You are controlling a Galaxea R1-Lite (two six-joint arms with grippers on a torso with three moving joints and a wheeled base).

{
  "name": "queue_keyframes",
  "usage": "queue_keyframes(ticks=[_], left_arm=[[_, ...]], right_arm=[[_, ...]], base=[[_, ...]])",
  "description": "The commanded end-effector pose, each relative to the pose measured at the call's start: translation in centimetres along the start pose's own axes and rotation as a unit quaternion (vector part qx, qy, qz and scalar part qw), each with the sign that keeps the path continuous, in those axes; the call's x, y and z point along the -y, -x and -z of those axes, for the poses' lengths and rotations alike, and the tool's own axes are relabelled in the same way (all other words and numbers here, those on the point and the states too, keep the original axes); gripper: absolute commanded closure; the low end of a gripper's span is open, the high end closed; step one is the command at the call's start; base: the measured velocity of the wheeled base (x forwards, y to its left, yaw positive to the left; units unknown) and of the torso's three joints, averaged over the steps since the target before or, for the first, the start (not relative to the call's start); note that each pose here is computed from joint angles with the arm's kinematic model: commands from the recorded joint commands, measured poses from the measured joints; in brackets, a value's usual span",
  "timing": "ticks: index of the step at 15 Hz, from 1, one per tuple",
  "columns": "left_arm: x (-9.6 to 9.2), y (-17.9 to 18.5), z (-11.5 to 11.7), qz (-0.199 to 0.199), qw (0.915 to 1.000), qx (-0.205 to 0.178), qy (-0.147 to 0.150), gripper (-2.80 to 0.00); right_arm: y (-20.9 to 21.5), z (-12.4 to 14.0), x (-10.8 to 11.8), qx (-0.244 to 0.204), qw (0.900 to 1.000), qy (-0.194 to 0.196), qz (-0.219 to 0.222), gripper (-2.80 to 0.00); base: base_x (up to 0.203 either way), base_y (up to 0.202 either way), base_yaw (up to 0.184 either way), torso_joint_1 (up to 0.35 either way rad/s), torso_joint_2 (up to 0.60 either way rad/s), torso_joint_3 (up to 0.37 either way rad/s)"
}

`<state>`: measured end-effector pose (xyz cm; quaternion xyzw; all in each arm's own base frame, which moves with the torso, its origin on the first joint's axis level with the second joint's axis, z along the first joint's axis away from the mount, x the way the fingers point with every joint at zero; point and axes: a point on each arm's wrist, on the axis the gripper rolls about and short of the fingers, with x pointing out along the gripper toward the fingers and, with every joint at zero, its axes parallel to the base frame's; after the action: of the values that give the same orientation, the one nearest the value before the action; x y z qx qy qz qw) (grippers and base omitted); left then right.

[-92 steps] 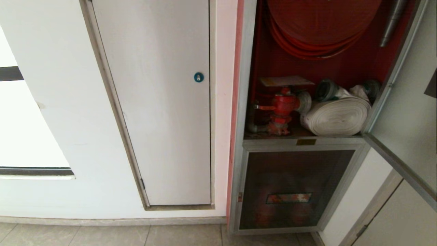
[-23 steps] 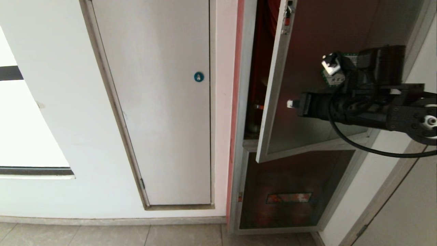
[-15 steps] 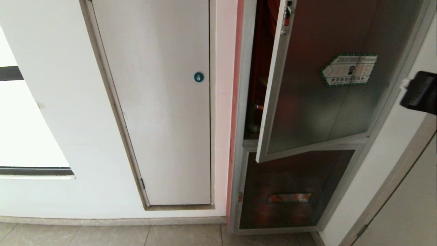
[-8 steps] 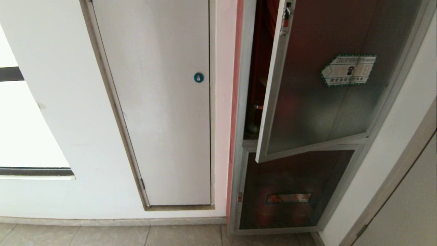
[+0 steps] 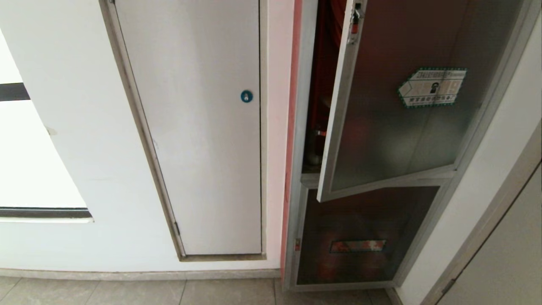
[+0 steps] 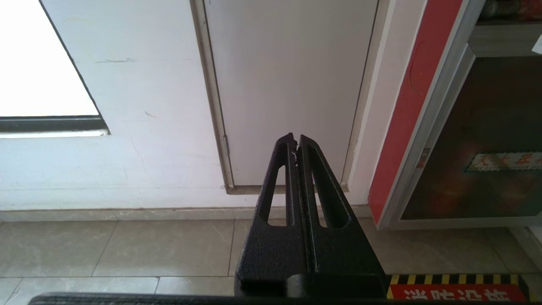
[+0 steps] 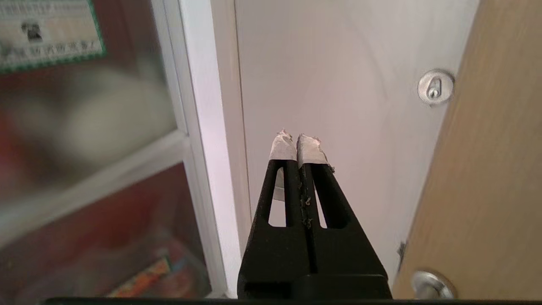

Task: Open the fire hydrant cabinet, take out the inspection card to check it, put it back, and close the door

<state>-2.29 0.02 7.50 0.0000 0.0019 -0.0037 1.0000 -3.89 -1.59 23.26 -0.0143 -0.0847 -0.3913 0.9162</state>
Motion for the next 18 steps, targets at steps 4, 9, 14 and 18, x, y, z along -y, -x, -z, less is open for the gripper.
queue_keyframes(ticks=[4, 9, 14, 18], left_arm=[[0.0, 0.0, 0.0, -0.001, 1.0000, 0.000, 0.000, 0.00], [0.0, 0.0, 0.0, -0.001, 1.0000, 0.000, 0.000, 0.00], [0.0, 0.0, 0.0, -0.001, 1.0000, 0.000, 0.000, 0.00], [0.0, 0.0, 0.0, -0.001, 1.0000, 0.000, 0.000, 0.00]], right_arm=[[1.4, 4.4, 0.2, 0.004, 0.993, 0.013, -0.119, 0.00], [2.3, 9.7, -0.5, 0.008, 0.962, 0.016, -0.274, 0.00], [2.5, 14.0, -1.3, -0.027, 0.933, 0.033, -0.358, 0.00], [2.6, 15.2, -1.7, -0.046, 0.914, 0.031, -0.401, 0.00]], base=[[0.000, 0.000, 0.000, 0.000, 0.00, 0.000], [0.000, 0.000, 0.000, 0.000, 0.00, 0.000], [0.000, 0.000, 0.000, 0.000, 0.00, 0.000], [0.000, 0.000, 0.000, 0.000, 0.00, 0.000]])
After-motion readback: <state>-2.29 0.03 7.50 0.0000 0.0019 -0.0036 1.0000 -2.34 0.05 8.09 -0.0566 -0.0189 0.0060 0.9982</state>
